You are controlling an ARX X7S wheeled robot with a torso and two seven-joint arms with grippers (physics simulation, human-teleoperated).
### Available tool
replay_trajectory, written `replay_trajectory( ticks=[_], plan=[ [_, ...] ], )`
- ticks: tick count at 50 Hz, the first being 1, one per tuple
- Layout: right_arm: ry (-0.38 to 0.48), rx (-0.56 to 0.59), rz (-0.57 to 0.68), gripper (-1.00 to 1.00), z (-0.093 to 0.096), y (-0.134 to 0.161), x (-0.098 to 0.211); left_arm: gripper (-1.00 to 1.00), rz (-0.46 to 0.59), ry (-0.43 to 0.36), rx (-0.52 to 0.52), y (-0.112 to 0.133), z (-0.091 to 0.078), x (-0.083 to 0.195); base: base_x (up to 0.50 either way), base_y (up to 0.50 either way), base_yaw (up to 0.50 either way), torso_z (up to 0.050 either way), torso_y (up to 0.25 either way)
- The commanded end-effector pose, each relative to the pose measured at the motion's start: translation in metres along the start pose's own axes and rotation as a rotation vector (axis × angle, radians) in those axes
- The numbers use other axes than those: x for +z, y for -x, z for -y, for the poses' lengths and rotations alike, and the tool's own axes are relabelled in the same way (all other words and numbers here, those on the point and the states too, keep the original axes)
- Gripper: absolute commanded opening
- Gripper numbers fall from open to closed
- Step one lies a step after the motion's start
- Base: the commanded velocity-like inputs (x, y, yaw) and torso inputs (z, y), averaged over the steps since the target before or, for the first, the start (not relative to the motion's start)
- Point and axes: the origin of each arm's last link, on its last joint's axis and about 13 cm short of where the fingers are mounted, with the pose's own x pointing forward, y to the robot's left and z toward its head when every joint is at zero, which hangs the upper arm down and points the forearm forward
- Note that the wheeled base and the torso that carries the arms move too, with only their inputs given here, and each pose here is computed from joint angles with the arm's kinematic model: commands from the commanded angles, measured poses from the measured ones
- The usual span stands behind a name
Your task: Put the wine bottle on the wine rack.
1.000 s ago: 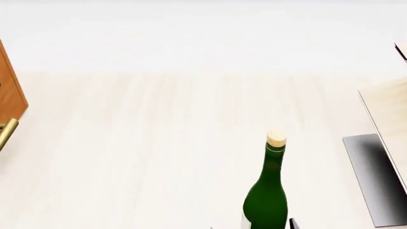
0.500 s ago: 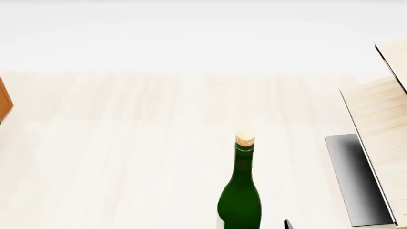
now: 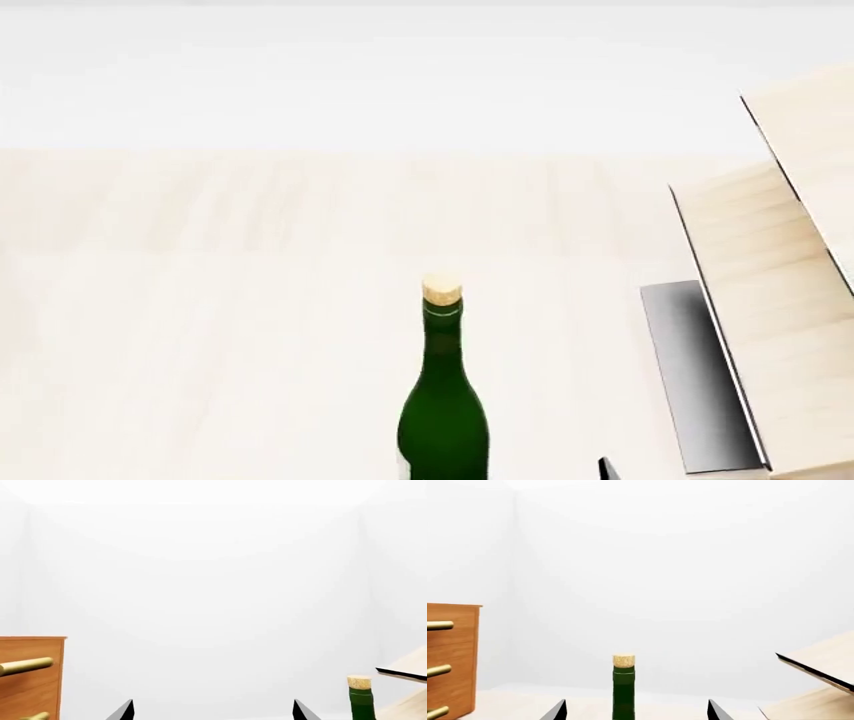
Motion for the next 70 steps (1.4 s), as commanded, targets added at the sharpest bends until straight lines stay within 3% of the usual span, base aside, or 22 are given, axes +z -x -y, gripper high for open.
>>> replay_trajectory(
  ticks=[1,70],
  plan=[
    [-0.001,0.003,-0.001,1.00,-0.0004,0.0004,-0.0001,1.00,-0.001,0.000,-0.001,0.0001,0.0004,-0.0002,0.00,-0.13,0.00,0.000,0.000],
    [-0.005,0.016,-0.009,1.00,-0.0026,0.0025,-0.0029,1.00,-0.006,0.001,-0.016,0.0020,0.0031,-0.0026,0.00,-0.13,0.00,0.000,0.000]
  ],
)
